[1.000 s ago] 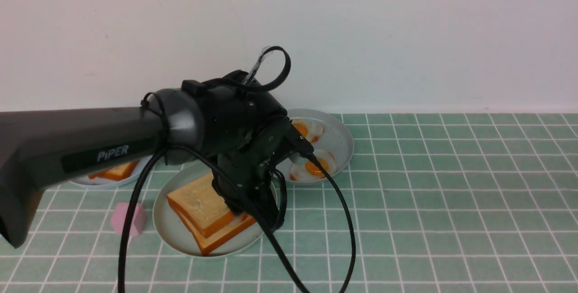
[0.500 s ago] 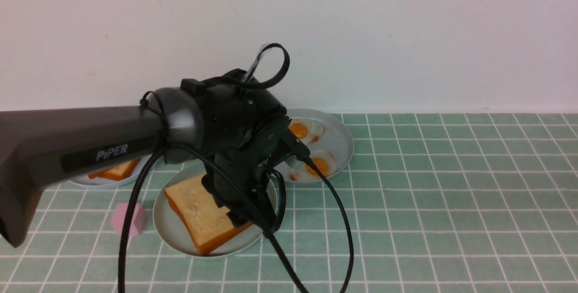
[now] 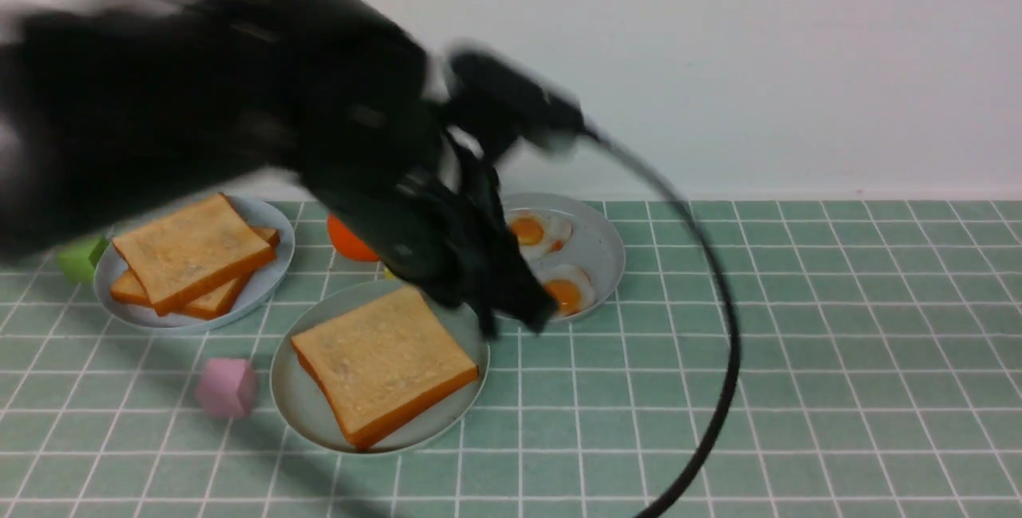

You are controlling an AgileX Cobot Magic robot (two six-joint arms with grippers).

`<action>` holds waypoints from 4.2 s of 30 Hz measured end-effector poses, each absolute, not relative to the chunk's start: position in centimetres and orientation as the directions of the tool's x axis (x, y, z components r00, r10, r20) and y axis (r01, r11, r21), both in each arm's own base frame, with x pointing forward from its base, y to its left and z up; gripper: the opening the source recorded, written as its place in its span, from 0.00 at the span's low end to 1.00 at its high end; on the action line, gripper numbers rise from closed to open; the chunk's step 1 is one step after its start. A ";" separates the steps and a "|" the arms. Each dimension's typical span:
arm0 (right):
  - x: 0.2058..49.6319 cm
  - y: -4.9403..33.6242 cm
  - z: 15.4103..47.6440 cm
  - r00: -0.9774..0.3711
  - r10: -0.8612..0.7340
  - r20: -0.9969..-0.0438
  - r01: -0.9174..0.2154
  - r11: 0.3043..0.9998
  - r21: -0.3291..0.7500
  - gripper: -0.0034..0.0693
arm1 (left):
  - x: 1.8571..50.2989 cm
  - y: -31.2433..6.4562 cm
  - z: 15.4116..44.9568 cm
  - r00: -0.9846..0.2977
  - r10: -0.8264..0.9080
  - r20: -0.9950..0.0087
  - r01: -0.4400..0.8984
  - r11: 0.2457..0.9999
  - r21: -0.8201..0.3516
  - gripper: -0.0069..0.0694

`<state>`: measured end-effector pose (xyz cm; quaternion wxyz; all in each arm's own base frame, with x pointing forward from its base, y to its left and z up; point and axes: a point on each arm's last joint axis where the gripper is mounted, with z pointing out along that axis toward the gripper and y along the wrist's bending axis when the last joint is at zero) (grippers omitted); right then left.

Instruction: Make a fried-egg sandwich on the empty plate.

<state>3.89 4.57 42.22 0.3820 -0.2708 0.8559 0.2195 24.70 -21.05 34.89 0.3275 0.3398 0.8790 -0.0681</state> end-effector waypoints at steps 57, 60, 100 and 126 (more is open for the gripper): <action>5.3 1.1 20.2 -0.276 0.039 -0.960 -0.135 0.988 0.079 0.03 | 4.3 -4.1 23.4 -0.246 -0.032 -0.969 0.651 0.735 -0.190 0.07; 5.2 1.0 17.5 -0.290 -0.012 -0.957 -0.138 0.990 0.029 0.03 | 4.3 -4.1 23.4 -0.247 -0.031 -0.969 0.651 0.735 -0.190 0.07; 5.1 1.1 17.4 -0.294 -0.029 -0.955 -0.147 0.989 0.015 0.05 | 4.8 -1.9 22.6 -0.093 -0.067 -0.993 0.361 0.928 -0.097 0.07; 5.1 1.1 17.4 -0.294 -0.027 -0.955 -0.147 0.989 0.017 0.07 | 5.3 -0.5 17.1 -0.302 -0.204 -0.931 0.014 0.976 -0.218 0.07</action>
